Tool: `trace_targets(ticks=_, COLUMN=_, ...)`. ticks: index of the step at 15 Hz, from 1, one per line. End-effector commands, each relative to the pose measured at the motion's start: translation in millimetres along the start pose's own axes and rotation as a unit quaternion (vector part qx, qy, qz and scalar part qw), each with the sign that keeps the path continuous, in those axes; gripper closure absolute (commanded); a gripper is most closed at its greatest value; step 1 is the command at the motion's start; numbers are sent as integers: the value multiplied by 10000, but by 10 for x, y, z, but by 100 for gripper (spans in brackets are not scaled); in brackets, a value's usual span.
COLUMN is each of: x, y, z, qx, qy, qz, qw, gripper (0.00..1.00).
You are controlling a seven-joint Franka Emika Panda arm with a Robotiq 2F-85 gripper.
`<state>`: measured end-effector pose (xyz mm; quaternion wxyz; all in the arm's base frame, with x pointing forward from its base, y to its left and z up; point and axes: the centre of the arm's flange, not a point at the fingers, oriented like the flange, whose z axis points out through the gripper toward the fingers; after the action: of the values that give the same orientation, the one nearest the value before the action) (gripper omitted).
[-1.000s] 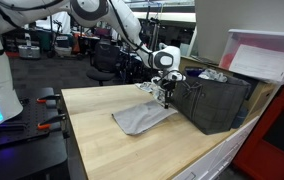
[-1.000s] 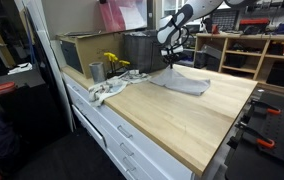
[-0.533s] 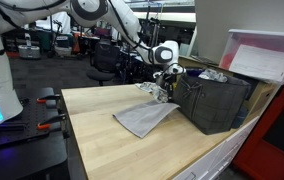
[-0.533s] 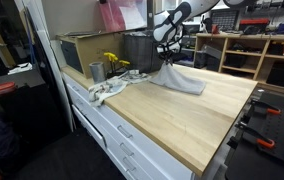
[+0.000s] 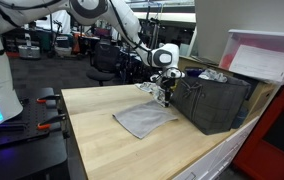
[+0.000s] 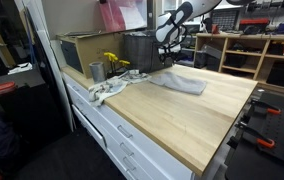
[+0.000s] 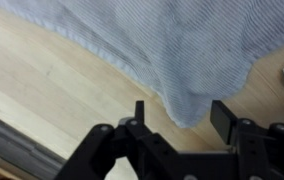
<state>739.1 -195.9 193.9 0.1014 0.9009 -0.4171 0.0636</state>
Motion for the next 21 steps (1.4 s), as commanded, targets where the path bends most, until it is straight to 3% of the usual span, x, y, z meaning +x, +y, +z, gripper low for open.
trace_targets(ticks=1, x=-415, y=666, z=133, qx=423, qy=-676, qz=596, qw=9950, gripper=1)
trace_targets(ticks=4, x=-627, y=1052, z=330, qx=789, qy=-1175, qz=1120, qw=9836, gripper=0)
trace_targets(ticks=7, x=-784, y=1437, z=575, qx=1147, qy=-1584, qz=1721, qw=9655, gripper=0)
trace_targets(ticks=13, x=-1142, y=2139, z=896, qx=1492, qy=-2002, qz=2425, qw=9375, gripper=0)
trace_targets(ticks=15, x=-1222, y=2235, z=900, qx=1539, qy=-2017, qz=2488, qw=9347, gripper=0)
trace_targets(ticks=21, x=-1438, y=2239, z=873, qx=1171, qy=-2027, qz=2271, qw=9453, gripper=0)
